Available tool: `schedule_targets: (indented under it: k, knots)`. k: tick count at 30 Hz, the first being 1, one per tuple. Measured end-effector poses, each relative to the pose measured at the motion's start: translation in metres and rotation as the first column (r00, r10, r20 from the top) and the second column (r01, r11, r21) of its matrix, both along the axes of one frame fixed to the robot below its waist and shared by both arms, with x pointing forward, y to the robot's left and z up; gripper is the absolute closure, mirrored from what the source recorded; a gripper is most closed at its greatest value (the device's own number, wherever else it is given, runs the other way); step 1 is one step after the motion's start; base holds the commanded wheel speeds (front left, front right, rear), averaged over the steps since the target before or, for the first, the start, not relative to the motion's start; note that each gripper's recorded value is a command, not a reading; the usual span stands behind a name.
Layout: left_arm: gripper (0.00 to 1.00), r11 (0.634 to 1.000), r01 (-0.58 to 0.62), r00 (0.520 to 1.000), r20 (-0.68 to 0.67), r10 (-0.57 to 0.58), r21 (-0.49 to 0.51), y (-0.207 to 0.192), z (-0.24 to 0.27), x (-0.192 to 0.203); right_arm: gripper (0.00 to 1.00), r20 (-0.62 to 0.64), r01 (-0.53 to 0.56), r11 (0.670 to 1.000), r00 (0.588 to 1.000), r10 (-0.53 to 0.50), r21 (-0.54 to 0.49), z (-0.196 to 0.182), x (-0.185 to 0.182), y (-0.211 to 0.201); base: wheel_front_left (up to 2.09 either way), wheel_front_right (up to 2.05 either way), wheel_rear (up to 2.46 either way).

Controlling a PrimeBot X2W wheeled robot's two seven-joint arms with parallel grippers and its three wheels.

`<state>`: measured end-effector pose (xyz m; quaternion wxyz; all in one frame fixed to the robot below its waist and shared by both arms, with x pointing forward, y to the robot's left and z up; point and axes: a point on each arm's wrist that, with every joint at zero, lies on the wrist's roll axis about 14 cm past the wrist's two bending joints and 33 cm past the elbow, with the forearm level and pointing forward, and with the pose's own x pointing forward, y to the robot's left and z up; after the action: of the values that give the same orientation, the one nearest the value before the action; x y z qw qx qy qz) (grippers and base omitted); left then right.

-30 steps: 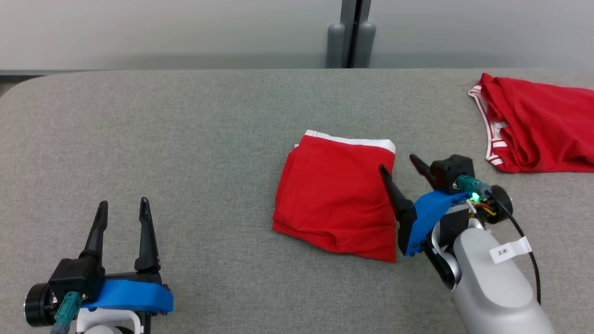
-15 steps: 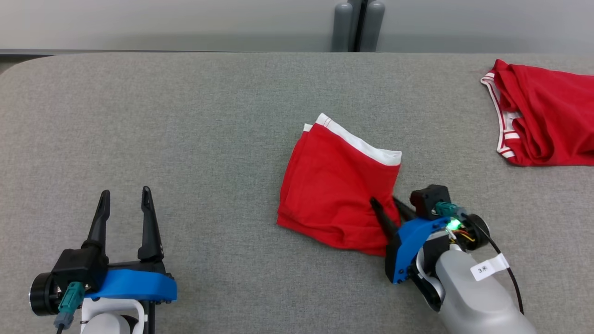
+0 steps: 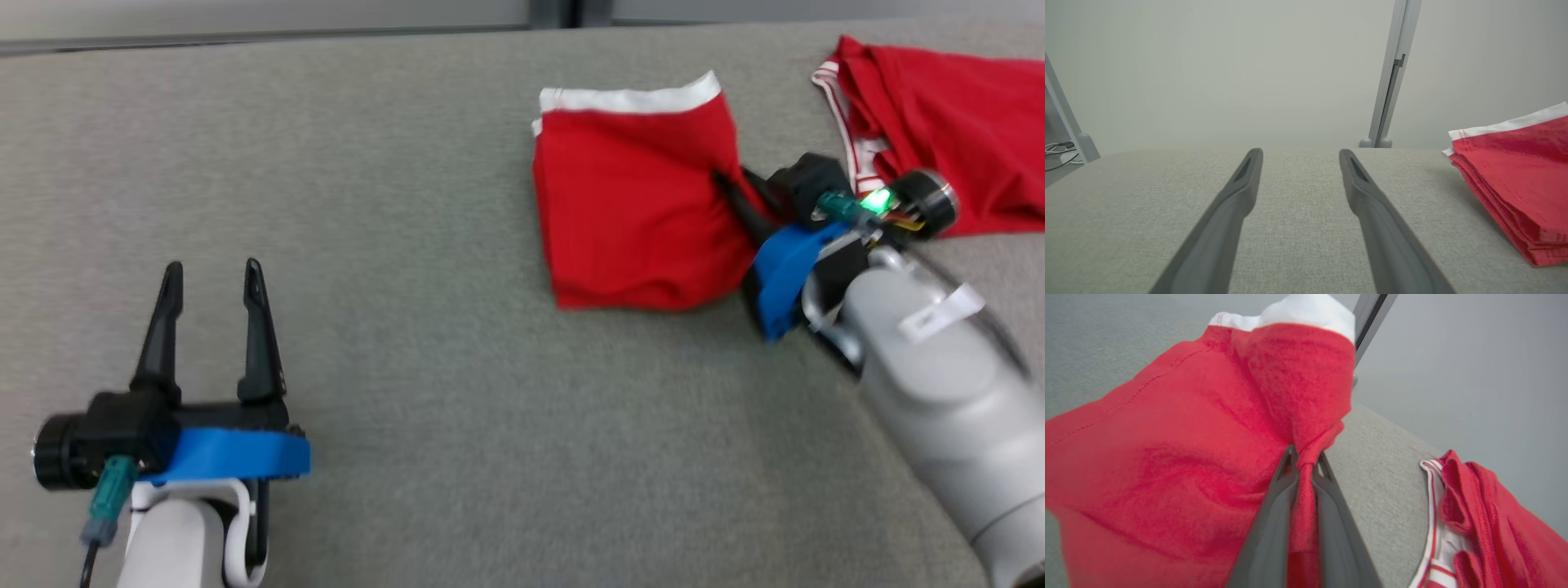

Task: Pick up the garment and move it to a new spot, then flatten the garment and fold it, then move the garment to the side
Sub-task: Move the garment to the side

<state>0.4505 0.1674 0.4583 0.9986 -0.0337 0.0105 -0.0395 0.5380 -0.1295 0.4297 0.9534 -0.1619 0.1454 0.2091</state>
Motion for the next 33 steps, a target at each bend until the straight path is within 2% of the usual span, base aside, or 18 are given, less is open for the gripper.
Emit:
schedule_targets:
  k: [5, 9, 18, 27, 31, 32, 33]
  knots:
    - [0.0, 0.996, 0.085, 0.996, -0.02, -0.085, 0.012, -0.026, -0.02, 0.024, 1.0, 0.041, 0.065, 0.994, 0.997, -0.062, -0.085, 0.015, 0.023, -0.063, 0.0, 0.0, 0.0]
    - [0.0, 0.987, 0.157, 0.987, -0.03, -0.156, 0.021, -0.048, -0.032, 0.041, 1.0, 0.06, 0.148, 0.982, 0.988, -0.141, -0.12, 0.029, 0.027, -0.116, 0.0, 0.0, 0.0]
    - [0.0, 0.958, 0.284, 0.959, -0.024, -0.283, 0.025, -0.089, -0.042, 0.067, 1.0, 0.075, 0.334, 0.914, 0.942, -0.326, -0.228, 0.057, 0.019, -0.226, 0.0, 0.0, 0.0]
    - [0.0, 0.948, 0.315, 0.949, -0.014, -0.315, 0.031, -0.096, -0.045, 0.081, 1.0, 0.044, 0.409, 0.858, 0.908, -0.417, -0.312, 0.048, 0.035, -0.264, 0.0, 0.0, 0.0]
    - [0.0, 0.952, 0.304, 0.953, -0.024, -0.303, 0.04, -0.09, -0.051, 0.082, 1.0, 0.005, 0.432, 0.833, 0.889, -0.458, -0.345, 0.029, 0.043, -0.27, 0.0, 0.0, 0.0]
    - [0.0, 0.954, 0.297, 0.955, -0.028, -0.296, 0.041, -0.088, -0.052, 0.082, 0.79, 0.001, 0.436, 0.825, 0.885, -0.466, -0.36, 0.026, 0.045, -0.273, 0.0, 0.0, 0.0]
    - [0.0, 0.956, 0.291, 0.956, -0.032, -0.29, 0.044, -0.085, -0.054, 0.082, 0.2, 0.004, 0.434, 0.819, 0.884, -0.467, -0.376, 0.024, 0.047, -0.274, 0.0, 0.0, 0.0]
